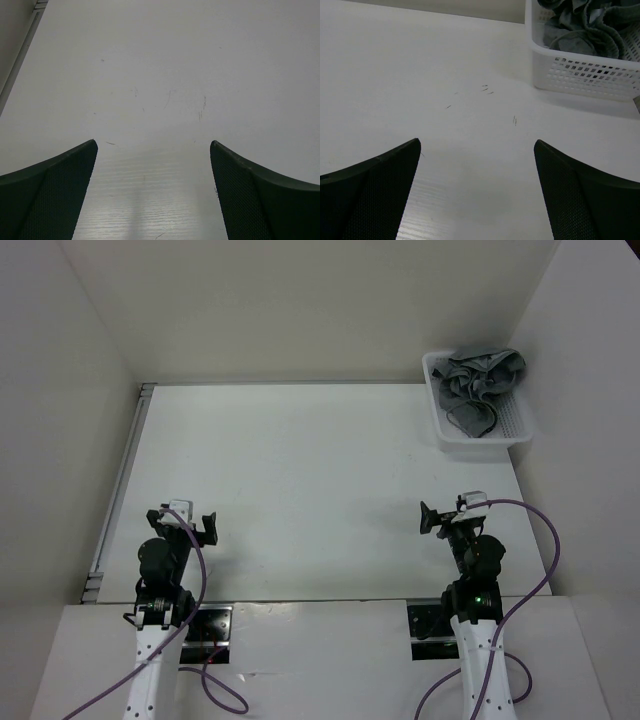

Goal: Fold and stack the shorts
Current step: Grab the shorts from the pile

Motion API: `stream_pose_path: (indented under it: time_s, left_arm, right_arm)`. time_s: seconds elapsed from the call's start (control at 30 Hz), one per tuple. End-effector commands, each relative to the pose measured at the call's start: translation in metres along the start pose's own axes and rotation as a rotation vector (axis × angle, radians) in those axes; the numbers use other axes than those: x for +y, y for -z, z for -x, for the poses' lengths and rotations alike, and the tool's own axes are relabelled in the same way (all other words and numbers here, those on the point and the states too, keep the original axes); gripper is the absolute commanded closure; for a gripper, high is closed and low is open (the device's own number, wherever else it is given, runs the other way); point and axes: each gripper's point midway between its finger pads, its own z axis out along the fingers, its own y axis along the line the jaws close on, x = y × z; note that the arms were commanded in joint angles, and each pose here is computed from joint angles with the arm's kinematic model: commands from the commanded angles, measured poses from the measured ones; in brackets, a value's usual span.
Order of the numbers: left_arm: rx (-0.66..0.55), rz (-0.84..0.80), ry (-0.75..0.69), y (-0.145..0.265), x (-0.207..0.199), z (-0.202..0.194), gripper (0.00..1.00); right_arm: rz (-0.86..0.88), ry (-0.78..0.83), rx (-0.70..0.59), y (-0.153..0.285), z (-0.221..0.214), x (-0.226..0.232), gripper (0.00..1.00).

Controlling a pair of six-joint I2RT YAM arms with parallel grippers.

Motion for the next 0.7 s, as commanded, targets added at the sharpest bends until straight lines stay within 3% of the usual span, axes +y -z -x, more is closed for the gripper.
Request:
stream_pose_path:
  time_s: [0.0,0.3,0.33,0.37,0.43,0.47,0.5,0.53,0.57,0.6,0.63,0.67]
  left_arm:
    - [-0.066,0.006,-0.01,-0.001,0.001,0.014,0.0]
    - [-0.069,-0.036,-0.012,-0.001,-0.006,0.015,0.0]
    - [-0.056,-0.1,-0.011,0.001,-0.017,0.014,0.0]
    - [-0.046,-0.328,-0.01,0.011,-0.057,0.014,0.0]
    - [-0.068,-0.509,-0.015,0.028,-0.086,0.028,0.0]
    - [-0.069,-0.681,-0.013,0.047,-0.111,0.031,0.0]
    - [0.011,-0.791,0.033,0.067,-0.126,0.021,0.0]
    - [0.224,-0.824,0.153,0.091,-0.134,-0.015,0.0]
    - [0.208,-0.799,0.139,0.082,-0.13,-0.02,0.0]
    - [0.158,-0.762,0.106,0.071,-0.125,-0.015,0.0]
    - [0.048,-0.728,0.047,0.057,-0.119,0.003,0.0]
    - [0.022,-0.709,0.032,0.048,-0.116,-0.001,0.0]
  right_arm:
    - [-0.022,-0.012,0.005,-0.001,-0.008,-0.004,0.02]
    - [-0.022,-0.012,0.005,-0.001,-0.008,-0.004,0.02]
    - [-0.022,-0.012,0.005,-0.001,-0.008,-0.004,0.02]
    - [-0.022,-0.012,0.005,-0.001,-0.008,-0.004,0.02]
    - [-0.023,-0.009,-0.008,-0.001,-0.004,-0.004,0.02]
    - [0.002,0.015,-0.031,-0.002,0.001,-0.001,0.02]
    - [0.055,0.106,-0.072,-0.002,0.015,0.005,0.02]
    - [0.16,0.244,-0.127,-0.001,0.029,0.02,0.02]
    - [0.194,0.295,-0.204,-0.001,0.047,0.026,0.02]
    - [0.304,0.472,-0.244,0.003,0.05,0.042,0.01]
    - [0.5,1.366,-0.491,0.013,0.052,0.072,0.01]
    - [0.608,1.546,-0.399,0.016,0.007,0.072,0.02]
